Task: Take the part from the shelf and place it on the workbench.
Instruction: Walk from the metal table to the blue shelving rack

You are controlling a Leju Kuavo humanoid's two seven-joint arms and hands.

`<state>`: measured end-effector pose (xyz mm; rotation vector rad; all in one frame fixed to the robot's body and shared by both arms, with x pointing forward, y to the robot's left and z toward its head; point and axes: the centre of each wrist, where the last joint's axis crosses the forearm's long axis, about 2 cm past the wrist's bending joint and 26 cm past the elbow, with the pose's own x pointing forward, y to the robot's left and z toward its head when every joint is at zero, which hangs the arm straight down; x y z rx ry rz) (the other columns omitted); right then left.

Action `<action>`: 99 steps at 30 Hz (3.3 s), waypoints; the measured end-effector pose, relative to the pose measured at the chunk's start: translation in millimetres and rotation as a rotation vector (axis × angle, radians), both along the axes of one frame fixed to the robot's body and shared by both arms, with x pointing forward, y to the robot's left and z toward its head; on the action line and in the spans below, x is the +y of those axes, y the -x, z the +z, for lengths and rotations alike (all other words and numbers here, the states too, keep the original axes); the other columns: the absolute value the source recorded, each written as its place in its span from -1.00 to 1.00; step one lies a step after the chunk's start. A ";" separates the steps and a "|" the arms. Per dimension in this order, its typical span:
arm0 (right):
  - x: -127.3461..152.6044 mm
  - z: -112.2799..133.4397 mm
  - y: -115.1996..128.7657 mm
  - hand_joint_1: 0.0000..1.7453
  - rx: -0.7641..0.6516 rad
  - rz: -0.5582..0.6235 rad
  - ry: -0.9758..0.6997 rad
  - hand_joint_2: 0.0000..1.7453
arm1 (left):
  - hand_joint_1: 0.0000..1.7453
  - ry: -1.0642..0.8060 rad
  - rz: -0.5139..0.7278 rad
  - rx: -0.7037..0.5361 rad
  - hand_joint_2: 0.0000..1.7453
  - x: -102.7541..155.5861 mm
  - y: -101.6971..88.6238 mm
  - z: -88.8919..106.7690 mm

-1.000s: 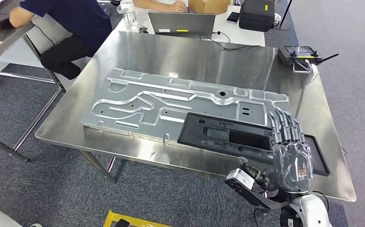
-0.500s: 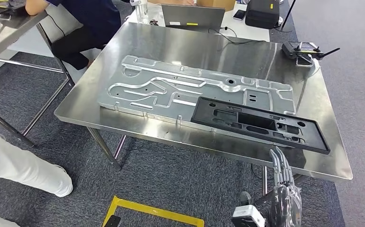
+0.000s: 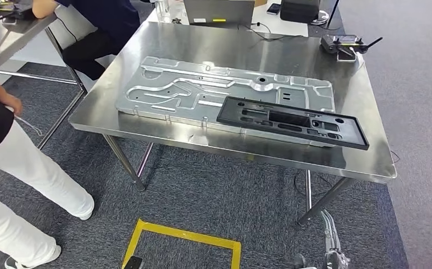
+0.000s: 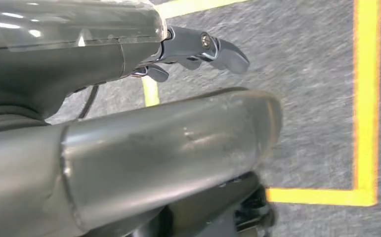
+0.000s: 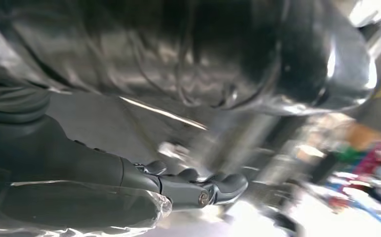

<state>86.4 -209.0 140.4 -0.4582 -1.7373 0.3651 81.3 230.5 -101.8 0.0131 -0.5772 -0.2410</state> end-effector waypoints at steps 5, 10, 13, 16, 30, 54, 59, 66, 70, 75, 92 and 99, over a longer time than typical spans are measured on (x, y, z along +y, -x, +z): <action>-3.3 -14.2 43.0 -1.00 0.179 -0.123 -0.123 -1.00 | -1.00 -0.012 0.057 0.002 -1.00 1.9 3.9 -0.9; -9.7 -25.2 68.2 -1.00 0.473 -0.495 -0.333 -1.00 | -1.00 -0.022 0.118 0.008 -1.00 7.8 6.4 -1.9; -18.4 -40.6 88.4 -1.00 0.770 -0.584 -0.398 -1.00 | -1.00 -0.029 0.138 0.006 -1.00 8.5 7.5 -2.1; -26.2 -60.8 107.6 -1.00 1.042 -0.685 -0.443 -1.00 | -1.00 -0.038 0.143 0.006 -1.00 8.2 8.6 -2.2; -15.4 -92.7 121.6 -1.00 1.407 -0.826 -0.686 -1.00 | -1.00 -0.057 0.153 0.005 -1.00 3.9 6.2 -1.2; 12.6 -153.2 108.8 -1.00 1.650 -0.332 -0.802 -1.00 | -1.00 -0.096 0.108 -0.013 -1.00 -2.9 -0.2 1.0; 10.8 -154.6 108.0 -1.00 1.653 -0.314 -0.783 -1.00 | -1.00 -0.097 0.114 -0.009 -1.00 -3.4 1.4 0.7; 5.1 -155.7 113.2 -1.00 1.695 -0.298 -0.709 -1.00 | -1.00 -0.100 0.127 -0.006 -1.00 -1.8 2.1 0.4; -6.3 -156.5 115.5 -1.00 1.676 -0.321 -0.600 -1.00 | -1.00 -0.099 0.139 -0.009 -1.00 -0.5 0.0 0.7; -36.2 -156.1 114.6 -1.00 1.526 -0.448 -0.505 -1.00 | -1.00 -0.071 0.410 0.002 -1.00 5.6 11.3 -1.9; -120.8 -158.8 102.0 -1.00 1.125 -0.698 -0.254 -1.00 | -1.00 0.022 0.508 0.099 -1.00 42.9 52.8 29.9; -128.5 -170.1 85.4 -1.00 1.111 -0.700 -0.284 -1.00 | -1.00 -0.055 0.466 -0.092 -1.00 53.6 34.7 47.4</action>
